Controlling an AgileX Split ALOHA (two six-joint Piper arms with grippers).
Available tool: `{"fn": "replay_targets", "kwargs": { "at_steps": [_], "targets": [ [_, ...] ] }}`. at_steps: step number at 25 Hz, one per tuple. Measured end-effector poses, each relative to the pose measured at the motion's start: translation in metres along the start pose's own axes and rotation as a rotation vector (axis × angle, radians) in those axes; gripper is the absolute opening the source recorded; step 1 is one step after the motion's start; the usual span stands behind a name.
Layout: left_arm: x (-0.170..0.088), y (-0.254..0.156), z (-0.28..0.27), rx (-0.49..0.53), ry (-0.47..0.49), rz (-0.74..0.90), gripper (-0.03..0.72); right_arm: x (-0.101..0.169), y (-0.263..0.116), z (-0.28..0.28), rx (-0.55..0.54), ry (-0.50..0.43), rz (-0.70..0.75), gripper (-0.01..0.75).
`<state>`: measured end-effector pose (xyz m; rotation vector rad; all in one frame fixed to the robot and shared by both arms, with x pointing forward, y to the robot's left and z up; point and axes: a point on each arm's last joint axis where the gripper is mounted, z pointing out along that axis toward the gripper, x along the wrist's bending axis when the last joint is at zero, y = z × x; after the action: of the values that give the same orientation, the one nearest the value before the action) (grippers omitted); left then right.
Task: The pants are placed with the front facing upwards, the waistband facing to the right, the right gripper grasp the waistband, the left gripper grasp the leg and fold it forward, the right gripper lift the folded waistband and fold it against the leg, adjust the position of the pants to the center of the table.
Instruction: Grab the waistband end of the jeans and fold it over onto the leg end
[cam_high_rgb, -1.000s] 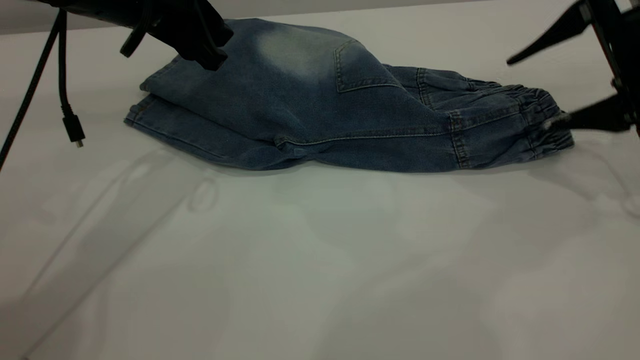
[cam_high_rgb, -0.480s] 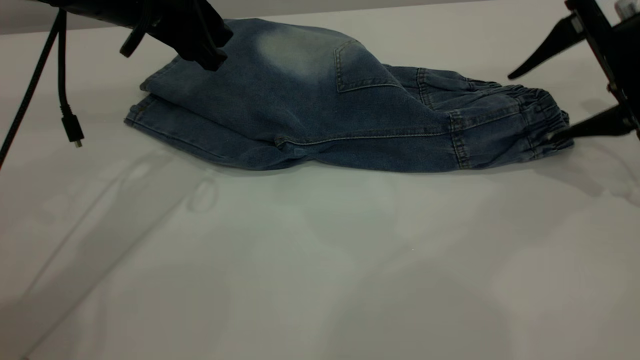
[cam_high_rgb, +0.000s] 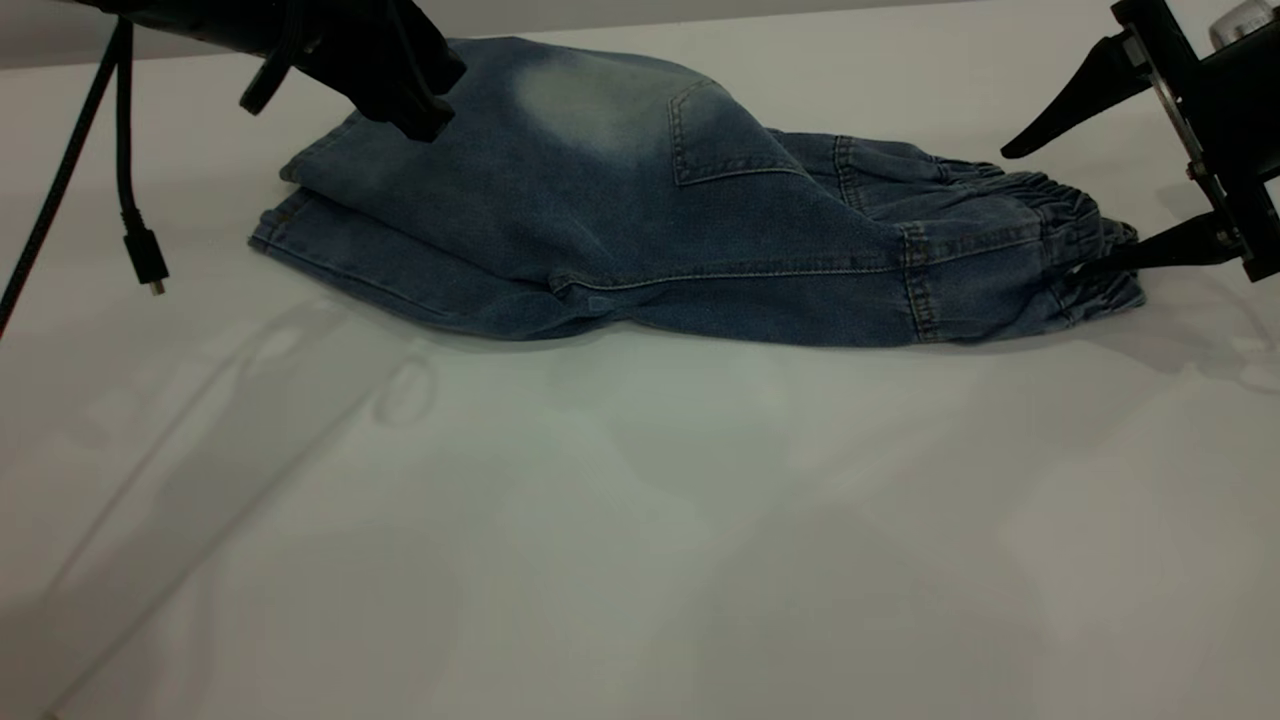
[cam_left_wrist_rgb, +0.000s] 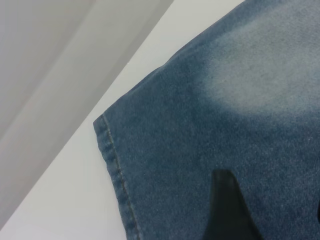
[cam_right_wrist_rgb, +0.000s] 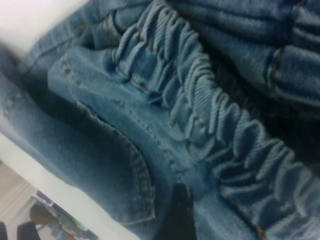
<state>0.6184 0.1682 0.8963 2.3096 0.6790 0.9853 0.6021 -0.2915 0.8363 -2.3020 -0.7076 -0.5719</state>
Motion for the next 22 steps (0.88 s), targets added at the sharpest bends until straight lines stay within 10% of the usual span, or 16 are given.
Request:
{"fn": "replay_targets", "kwargs": {
  "at_steps": [22],
  "targets": [
    [0.0, 0.0, 0.0, 0.001, -0.001, 0.0, 0.384, -0.017, 0.002, 0.007, 0.022, -0.118, 0.042, 0.51]
  ]
}}
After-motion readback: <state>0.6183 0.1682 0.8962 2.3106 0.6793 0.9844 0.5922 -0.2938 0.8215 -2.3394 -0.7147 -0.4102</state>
